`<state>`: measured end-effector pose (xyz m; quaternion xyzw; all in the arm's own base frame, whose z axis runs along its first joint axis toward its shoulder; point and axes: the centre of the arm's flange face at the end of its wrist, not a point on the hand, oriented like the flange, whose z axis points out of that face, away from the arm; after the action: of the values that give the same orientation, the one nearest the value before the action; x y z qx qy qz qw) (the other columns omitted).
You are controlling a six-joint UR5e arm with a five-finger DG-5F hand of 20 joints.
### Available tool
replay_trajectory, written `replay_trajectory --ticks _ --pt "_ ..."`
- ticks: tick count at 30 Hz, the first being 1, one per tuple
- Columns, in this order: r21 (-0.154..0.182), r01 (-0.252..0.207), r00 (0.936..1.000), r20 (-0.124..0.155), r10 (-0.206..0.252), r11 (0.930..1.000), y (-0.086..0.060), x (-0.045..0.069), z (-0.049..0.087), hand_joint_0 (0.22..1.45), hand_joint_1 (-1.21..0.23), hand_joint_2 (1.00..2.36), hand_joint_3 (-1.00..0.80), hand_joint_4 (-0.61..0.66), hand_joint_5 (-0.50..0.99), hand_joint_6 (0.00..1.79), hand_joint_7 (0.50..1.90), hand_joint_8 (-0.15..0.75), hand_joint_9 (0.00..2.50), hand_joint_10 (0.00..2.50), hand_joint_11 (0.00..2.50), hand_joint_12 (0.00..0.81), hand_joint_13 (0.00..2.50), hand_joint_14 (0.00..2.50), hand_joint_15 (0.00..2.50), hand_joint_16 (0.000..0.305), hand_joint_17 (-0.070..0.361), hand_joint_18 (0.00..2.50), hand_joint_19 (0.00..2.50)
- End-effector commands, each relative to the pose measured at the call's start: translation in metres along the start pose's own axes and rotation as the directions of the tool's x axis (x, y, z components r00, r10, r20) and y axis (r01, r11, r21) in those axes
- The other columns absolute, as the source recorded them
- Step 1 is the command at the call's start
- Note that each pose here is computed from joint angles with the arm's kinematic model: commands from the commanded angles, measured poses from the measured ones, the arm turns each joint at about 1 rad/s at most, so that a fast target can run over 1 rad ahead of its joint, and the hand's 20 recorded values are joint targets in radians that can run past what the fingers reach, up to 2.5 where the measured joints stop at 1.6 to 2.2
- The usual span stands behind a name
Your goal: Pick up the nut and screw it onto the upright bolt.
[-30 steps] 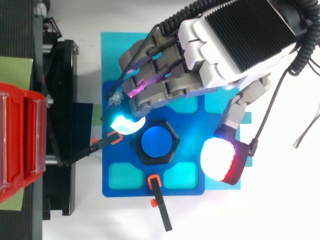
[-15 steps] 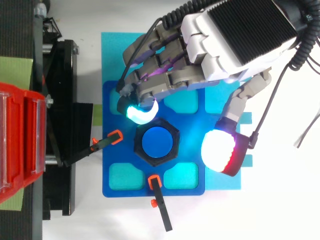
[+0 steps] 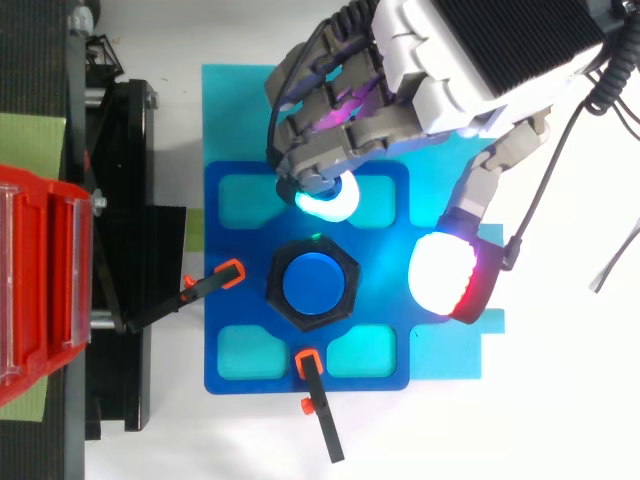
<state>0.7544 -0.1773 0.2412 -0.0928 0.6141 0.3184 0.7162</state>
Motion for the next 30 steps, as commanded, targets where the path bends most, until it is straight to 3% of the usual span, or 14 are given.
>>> replay_trajectory --ticks 1,2,5,6,8,12,18,25,30 --pt "0.000 0.002 1.0000 0.002 -0.002 1.0000 -0.001 -0.001 -0.001 0.47 -0.26 1.00 -0.50 0.17 0.05 0.54 1.48 0.329 1.31 0.00 0.00 0.326 0.93 0.00 0.04 0.043 0.097 0.81 0.36" --pt "0.001 0.003 1.0000 0.003 -0.003 1.0000 -0.002 -0.002 -0.002 0.47 -0.26 1.00 -0.50 0.19 0.05 0.50 1.55 0.340 1.31 0.00 0.00 0.328 0.93 0.00 0.04 0.043 0.098 0.80 0.35" --pt "-0.001 0.007 0.9999 0.008 -0.007 1.0000 -0.002 -0.003 -0.001 0.47 -0.26 1.00 -0.50 0.25 0.00 0.50 1.32 0.339 1.24 0.00 0.00 0.343 0.88 0.00 0.04 0.045 0.102 0.74 0.34" --pt "-0.004 0.012 0.9998 0.013 -0.012 0.9999 -0.003 -0.004 -0.002 0.46 -0.25 1.00 -0.50 0.29 -0.03 0.51 1.16 0.341 1.22 0.00 0.00 0.347 0.87 0.00 0.04 0.046 0.104 0.72 0.33" --pt "-0.007 0.013 0.9998 0.016 -0.013 0.9999 -0.003 -0.005 -0.001 0.46 -0.26 1.00 -0.50 0.31 -0.06 0.50 0.99 0.332 1.15 0.00 0.00 0.355 0.85 0.00 0.04 0.047 0.106 0.70 0.33" --pt "-0.034 0.024 0.9994 0.026 -0.024 0.9991 -0.003 -0.013 0.002 0.45 -0.26 1.00 -0.50 0.25 -0.12 0.50 0.71 0.309 1.03 0.00 0.00 0.362 0.77 0.00 0.00 0.049 0.110 0.64 0.32" --pt "-0.068 0.049 0.9982 0.039 -0.046 0.9965 -0.005 -0.031 0.007 0.44 -0.26 1.00 -0.50 0.22 -0.15 0.50 0.61 0.296 0.95 0.00 0.00 0.362 0.72 0.00 0.00 0.050 0.112 0.58 0.29" --pt "-0.064 0.045 0.9983 0.041 -0.043 0.9969 0.000 -0.027 0.013 0.44 -0.26 1.00 -0.50 0.22 -0.15 0.50 0.60 0.294 0.93 0.00 0.00 0.361 0.70 0.00 0.00 0.050 0.113 0.55 0.27" --pt "-0.044 0.035 0.9988 0.035 -0.034 0.9984 0.003 -0.014 0.013 0.44 -0.26 1.00 -0.50 0.22 -0.15 0.50 0.60 0.295 0.92 0.00 0.00 0.363 0.69 0.00 0.00 0.050 0.113 0.54 0.28"
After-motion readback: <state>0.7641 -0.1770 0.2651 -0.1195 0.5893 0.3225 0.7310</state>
